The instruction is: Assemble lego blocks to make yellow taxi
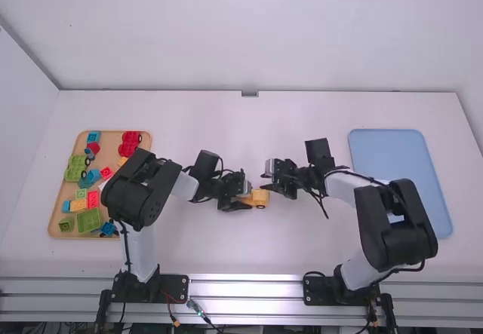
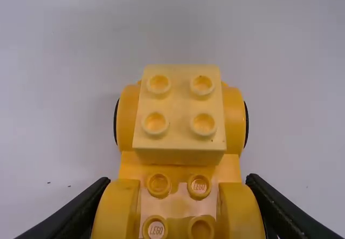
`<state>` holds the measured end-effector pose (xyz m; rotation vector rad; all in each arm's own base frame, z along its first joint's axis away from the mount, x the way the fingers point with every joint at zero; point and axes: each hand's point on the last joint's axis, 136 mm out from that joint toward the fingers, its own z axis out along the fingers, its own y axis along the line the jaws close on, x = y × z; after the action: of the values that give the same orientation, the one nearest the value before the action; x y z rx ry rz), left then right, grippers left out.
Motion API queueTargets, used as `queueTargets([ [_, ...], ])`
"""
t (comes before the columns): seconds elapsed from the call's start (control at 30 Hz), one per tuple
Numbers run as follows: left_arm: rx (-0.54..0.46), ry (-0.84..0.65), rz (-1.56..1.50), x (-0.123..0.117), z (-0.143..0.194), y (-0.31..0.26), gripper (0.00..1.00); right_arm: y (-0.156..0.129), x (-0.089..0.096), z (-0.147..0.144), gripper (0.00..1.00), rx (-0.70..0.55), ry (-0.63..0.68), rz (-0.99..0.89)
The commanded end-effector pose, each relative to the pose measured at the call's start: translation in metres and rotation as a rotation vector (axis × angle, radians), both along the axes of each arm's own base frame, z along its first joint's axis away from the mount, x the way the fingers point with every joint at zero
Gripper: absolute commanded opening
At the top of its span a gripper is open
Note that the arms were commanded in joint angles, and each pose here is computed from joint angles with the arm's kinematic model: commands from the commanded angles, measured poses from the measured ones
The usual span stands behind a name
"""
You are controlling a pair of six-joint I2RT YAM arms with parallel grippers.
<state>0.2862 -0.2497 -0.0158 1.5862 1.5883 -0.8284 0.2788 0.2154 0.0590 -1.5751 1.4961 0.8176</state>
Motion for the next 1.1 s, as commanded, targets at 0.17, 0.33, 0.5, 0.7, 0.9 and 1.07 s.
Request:
queueTargets([
  [0.17,0.002,0.023,-0.016,-0.009,-0.005,0.000,0.58,0.004,-0.009,-0.021,0.00,0.002,0.086,-0.018],
  [0.33,0.001,0.023,-0.016,-0.009,-0.005,0.000,0.58,0.006,-0.009,-0.035,0.00,-0.010,0.131,-0.026],
  [0.5,0.002,0.023,-0.016,-0.009,-0.005,0.000,0.58,0.005,-0.014,-0.041,0.00,-0.024,0.165,-0.026],
  [0.7,0.002,0.023,-0.016,-0.009,-0.005,0.000,0.58,0.000,-0.016,-0.051,0.00,-0.081,0.190,-0.050],
  [0.9,0.001,0.024,-0.016,-0.009,-0.005,0.000,0.58,-0.007,-0.017,-0.062,0.00,-0.146,0.207,-0.080],
  [1.07,0.002,0.024,-0.015,-0.009,-0.005,0.000,0.58,-0.016,-0.021,-0.073,0.00,-0.214,0.234,-0.109],
])
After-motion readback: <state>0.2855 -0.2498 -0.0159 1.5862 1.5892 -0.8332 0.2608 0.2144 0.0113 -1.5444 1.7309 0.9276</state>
